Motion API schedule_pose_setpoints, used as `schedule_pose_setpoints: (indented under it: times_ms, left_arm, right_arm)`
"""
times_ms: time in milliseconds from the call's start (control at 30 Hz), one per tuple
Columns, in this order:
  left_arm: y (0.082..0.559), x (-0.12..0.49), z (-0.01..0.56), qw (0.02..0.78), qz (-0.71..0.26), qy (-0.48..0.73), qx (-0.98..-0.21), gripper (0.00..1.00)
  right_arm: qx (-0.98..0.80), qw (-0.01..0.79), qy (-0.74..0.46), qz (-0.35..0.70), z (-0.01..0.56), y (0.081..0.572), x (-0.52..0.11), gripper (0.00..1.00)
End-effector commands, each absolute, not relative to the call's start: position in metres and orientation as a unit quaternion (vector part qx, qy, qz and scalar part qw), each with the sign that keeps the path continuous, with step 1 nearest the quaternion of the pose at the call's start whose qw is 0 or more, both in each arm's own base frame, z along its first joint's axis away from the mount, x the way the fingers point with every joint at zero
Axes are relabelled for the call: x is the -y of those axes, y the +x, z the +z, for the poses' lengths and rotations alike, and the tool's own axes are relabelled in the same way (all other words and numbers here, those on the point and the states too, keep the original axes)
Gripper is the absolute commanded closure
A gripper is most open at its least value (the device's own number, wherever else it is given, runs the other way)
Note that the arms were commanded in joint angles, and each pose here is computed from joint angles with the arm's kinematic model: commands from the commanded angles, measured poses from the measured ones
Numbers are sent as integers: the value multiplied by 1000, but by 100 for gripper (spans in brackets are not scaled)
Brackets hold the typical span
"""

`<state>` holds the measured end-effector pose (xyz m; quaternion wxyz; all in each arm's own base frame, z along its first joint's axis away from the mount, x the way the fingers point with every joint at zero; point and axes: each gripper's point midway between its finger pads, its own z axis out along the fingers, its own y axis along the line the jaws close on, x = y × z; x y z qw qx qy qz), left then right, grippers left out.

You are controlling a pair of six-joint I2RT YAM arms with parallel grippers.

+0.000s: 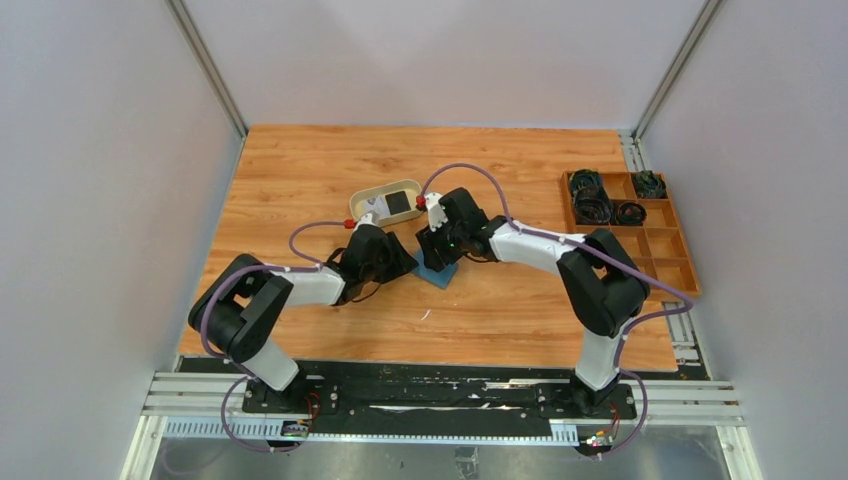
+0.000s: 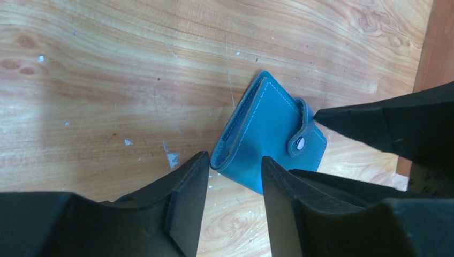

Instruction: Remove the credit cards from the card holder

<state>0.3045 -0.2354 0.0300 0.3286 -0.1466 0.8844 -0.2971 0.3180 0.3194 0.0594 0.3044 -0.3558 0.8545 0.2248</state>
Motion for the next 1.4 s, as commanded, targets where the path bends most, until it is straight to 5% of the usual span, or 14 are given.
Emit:
schedule_pose_setpoints:
  times_ms: [0, 167, 367, 633, 967, 1367]
  left_arm:
    - [298, 229, 3, 299, -265, -149, -905, 51]
    - [298, 233, -4, 285, -267, -145, -909, 72]
    - [302, 226, -5, 288, -261, -147, -910, 83]
    - [303, 215, -7, 290, -254, -148, -911, 83]
    - [307, 211, -4, 300, -238, -134, -914, 83]
    - [304, 208, -7, 297, -227, -121, -919, 83]
  right_arm:
    - [-856, 291, -380, 196, 43, 315, -318, 43]
    - [-864, 279, -381, 173, 28, 314, -315, 47]
    - [-874, 268, -375, 156, 14, 315, -309, 55]
    - [-881, 254, -368, 157, 7, 311, -303, 100]
    - [-891, 250, -241, 292, 42, 318, -301, 100]
    - [-905, 273, -217, 245, 40, 323, -273, 100]
